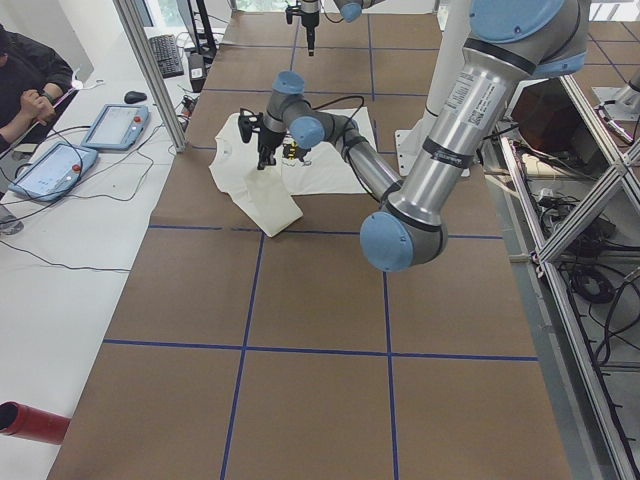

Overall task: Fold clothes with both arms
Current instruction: 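Lift the sleeve with the left gripper and fold it across toward the collar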

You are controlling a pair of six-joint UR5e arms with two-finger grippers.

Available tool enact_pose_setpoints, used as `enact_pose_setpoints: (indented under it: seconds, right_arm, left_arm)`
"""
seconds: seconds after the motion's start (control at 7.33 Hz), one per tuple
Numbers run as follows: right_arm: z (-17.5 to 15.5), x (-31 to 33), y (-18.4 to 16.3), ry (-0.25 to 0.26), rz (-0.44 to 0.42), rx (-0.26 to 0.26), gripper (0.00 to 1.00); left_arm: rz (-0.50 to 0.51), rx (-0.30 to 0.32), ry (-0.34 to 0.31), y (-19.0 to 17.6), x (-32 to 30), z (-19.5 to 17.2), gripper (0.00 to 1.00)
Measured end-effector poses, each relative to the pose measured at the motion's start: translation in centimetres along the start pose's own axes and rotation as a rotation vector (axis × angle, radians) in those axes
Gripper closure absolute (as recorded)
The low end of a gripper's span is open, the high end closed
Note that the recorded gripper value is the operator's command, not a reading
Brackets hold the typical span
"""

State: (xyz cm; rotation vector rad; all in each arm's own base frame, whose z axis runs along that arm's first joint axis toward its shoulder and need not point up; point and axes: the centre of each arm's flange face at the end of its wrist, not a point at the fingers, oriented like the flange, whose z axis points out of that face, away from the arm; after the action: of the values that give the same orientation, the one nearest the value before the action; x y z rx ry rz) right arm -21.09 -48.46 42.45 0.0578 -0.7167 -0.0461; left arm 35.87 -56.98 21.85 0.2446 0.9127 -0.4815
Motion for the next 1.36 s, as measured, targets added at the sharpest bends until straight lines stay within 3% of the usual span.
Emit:
enact_pose_setpoints:
  seconds: [0.27, 0.55, 0.82, 1.09, 1.36]
  right_arm:
    - [0.0, 1.5, -0.1, 0.000, 0.021, 0.005, 0.00]
    - [0.0, 1.9, -0.1, 0.001, 0.032, 0.005, 0.00]
    - [0.0, 2.0, -0.1, 0.002, 0.037, 0.004, 0.00]
    - [0.1, 1.9, -0.3, 0.003, 0.039, 0.003, 0.00]
    - [0.1, 1.8, -0.5, 0.001, 0.038, 0.005, 0.00]
  left_arm:
    - [0.026, -0.012, 0.111, -1.0, 10.3, -1.7, 1.00]
    - [0.043, -0.038, 0.185, 0.1, 15.5, 0.5, 1.00]
    - [0.043, -0.064, 0.226, 2.2, 17.1, 2.5, 1.00]
    - [0.039, -0.088, 0.256, 3.5, 18.8, 1.5, 1.00]
    - [0.034, -0.122, 0.280, 2.2, 16.4, -0.3, 1.00]
